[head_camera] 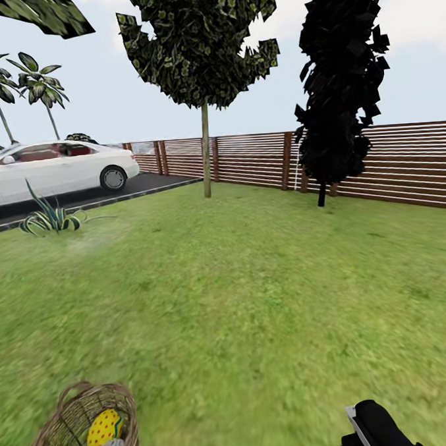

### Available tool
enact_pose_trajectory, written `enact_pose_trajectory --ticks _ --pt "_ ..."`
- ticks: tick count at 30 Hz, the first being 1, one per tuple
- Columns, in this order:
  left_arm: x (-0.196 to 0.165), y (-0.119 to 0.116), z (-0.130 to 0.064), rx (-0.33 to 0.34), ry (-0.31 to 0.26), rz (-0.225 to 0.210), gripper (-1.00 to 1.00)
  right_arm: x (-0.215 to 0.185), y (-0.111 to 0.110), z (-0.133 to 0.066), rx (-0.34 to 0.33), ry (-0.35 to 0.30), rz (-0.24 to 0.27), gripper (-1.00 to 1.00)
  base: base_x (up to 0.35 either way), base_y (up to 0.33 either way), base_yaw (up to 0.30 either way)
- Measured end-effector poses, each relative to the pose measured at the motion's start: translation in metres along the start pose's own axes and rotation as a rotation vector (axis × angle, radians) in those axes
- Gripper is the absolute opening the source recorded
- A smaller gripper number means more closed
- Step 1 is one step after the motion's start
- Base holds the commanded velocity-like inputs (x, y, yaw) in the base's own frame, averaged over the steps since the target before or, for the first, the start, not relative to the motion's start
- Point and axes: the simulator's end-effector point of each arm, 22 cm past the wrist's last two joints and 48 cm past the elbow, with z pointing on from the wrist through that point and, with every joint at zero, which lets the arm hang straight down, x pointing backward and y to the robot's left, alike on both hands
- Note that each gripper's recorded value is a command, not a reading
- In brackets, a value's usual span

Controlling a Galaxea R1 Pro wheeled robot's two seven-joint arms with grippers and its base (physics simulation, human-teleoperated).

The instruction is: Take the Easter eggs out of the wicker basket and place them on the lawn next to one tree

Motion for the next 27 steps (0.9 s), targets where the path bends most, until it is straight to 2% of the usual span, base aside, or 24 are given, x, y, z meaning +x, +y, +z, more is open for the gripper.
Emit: enact_pose_trajectory --ticks 11,18,27 --pt "0.0002 0.0002 0.0004 -0.003 0.001 0.001 1.00 -0.0001 0.0004 0.0003 0.000 0.001 -0.001 1.00 0.083 0.191 0.000" --pt "0.0011 -0.0021 0.0010 -0.002 0.003 0.006 1.00 0.0000 -0.0001 0.0003 0.001 0.001 0.000 1.00 0.025 0.013 0.000" --pt "0.0044 -0.0023 0.0026 -0.003 0.010 0.008 1.00 0.0001 -0.0002 -0.0001 0.001 0.001 0.000 1.00 0.288 -0.066 0.000"
